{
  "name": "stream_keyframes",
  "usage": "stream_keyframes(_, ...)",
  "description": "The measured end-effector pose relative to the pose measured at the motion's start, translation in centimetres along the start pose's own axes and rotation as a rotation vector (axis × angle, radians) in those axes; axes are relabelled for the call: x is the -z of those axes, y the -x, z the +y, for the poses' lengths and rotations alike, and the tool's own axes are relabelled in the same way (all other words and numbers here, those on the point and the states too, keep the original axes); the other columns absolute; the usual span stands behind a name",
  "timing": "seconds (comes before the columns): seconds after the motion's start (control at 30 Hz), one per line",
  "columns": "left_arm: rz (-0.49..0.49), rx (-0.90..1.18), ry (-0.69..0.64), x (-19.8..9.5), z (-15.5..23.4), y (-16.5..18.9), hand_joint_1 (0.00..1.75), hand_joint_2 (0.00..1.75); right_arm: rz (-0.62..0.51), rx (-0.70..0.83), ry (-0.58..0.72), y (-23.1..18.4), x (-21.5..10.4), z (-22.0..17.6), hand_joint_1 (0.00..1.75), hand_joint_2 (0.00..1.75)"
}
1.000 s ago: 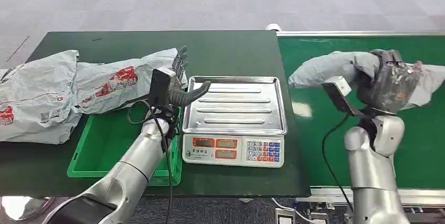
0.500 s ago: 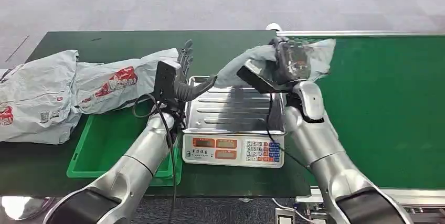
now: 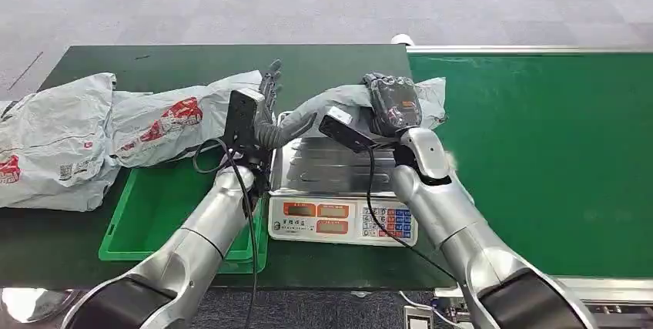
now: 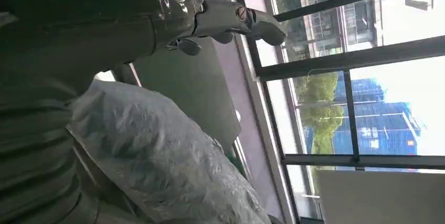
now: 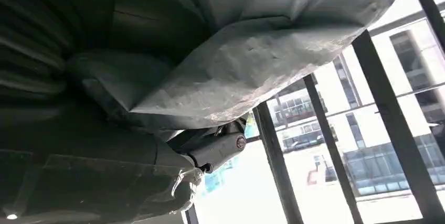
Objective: Moved the parcel from conveyor to table for the left to box.
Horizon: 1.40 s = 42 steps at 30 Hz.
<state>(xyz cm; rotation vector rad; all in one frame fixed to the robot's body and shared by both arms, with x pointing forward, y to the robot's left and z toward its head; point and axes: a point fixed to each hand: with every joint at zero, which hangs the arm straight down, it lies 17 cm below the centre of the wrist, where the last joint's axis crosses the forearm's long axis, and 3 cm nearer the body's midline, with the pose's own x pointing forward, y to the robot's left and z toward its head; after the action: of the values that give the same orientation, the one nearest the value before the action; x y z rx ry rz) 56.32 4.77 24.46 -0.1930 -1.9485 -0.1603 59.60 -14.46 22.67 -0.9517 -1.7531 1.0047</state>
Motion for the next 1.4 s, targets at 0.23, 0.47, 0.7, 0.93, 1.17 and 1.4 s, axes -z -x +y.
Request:
stream_keyframes(0.23,0.0,0.0,0.0,0.0,0.0,0.0,0.0,1.75,-0.006,-0.006,-0.012,-0.2,0.0,0.3,1.75,1.75)
stream_keyframes(0.47,-0.004,-0.003,-0.014,0.1,0.3,-0.1,0.0,1.75,-0.08,0.114,-0.347,-3.1,-2.6,7.9,0.0,1.75)
stream_keyframes(0.7,-0.013,-0.009,-0.019,0.0,0.6,-0.1,0.0,1.75,-0.178,0.411,-0.357,-6.4,-4.6,9.2,0.0,1.75)
stream_keyframes(0.93,-0.022,0.005,-0.006,-0.1,0.7,-0.1,0.0,1.75,-0.228,0.771,-0.23,-9.4,-5.3,5.2,0.0,1.75)
stream_keyframes(1.17,-0.02,0.013,0.02,0.0,0.1,-0.2,0.0,1.75,-0.258,0.847,-0.175,-9.9,-5.0,2.9,0.0,1.75)
stream_keyframes(1.4,0.003,0.038,0.102,0.0,-1.7,-0.1,0.0,1.75,-0.252,1.093,-0.075,-8.4,-5.0,-0.9,0.0,0.0)
